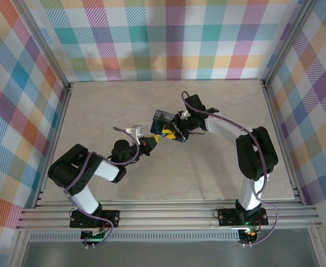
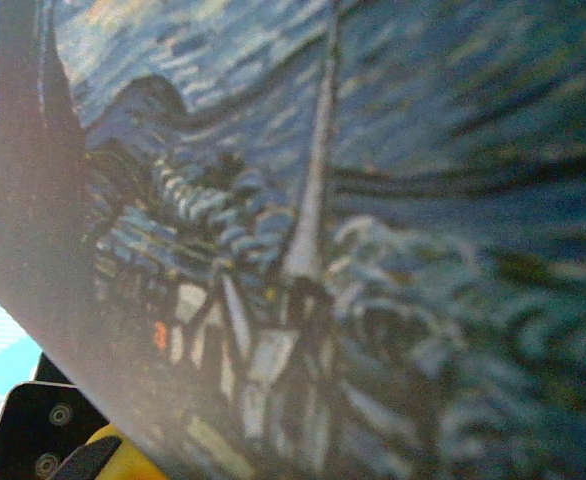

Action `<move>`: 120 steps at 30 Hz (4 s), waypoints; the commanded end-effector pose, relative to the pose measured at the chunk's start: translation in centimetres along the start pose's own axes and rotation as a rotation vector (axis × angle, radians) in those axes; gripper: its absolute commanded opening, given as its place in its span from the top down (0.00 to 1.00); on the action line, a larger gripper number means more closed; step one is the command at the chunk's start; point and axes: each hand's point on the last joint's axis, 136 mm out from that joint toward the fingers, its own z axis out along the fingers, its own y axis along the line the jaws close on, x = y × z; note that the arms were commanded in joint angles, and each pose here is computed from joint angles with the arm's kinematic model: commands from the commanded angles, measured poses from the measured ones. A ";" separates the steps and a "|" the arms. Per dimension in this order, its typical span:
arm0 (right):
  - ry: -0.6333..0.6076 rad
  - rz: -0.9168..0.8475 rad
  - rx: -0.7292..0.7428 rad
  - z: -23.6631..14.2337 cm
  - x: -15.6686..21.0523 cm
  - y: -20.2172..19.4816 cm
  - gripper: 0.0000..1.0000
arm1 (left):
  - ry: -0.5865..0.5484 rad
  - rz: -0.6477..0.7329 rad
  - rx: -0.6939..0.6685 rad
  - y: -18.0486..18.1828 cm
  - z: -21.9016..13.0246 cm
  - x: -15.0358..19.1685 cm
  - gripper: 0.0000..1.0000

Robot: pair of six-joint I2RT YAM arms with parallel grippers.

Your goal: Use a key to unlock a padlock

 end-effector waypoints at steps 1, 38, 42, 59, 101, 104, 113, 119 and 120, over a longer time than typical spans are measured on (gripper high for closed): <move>0.042 0.045 -0.003 -0.1 1.1 -0.2 1.00 | -0.062 0.038 0.020 -0.6 0.5 -1.6 1.00; 0.053 0.017 0.000 -0.3 1.6 -0.1 1.00 | 0.042 0.016 0.066 -1.0 2.7 1.7 1.00; 0.062 0.012 0.015 -0.2 1.8 -0.6 1.00 | 0.050 0.014 0.068 -0.6 2.9 1.7 1.00; 0.009 -0.032 0.158 1.9 0.9 -5.2 0.92 | 0.203 -0.146 -0.013 1.9 2.0 8.0 1.00; -0.362 -0.109 0.133 3.0 -1.3 -7.8 0.41 | 0.299 -0.239 -0.264 4.7 0.2 15.8 1.00; -0.352 -0.104 0.150 3.6 -1.6 -7.9 0.41 | 0.302 -0.240 -0.263 4.7 0.2 15.9 1.00; -0.342 -0.099 0.210 4.2 -1.7 -8.6 0.53 | 0.313 -0.217 -0.240 3.9 0.2 15.4 1.00; -0.331 -0.099 0.245 4.1 -1.2 -9.3 0.80 | 0.327 -0.169 -0.214 2.8 0.4 14.6 1.00; -0.329 -0.098 0.245 4.1 -1.2 -9.3 0.84 | 0.331 -0.162 -0.211 2.6 0.5 14.5 1.00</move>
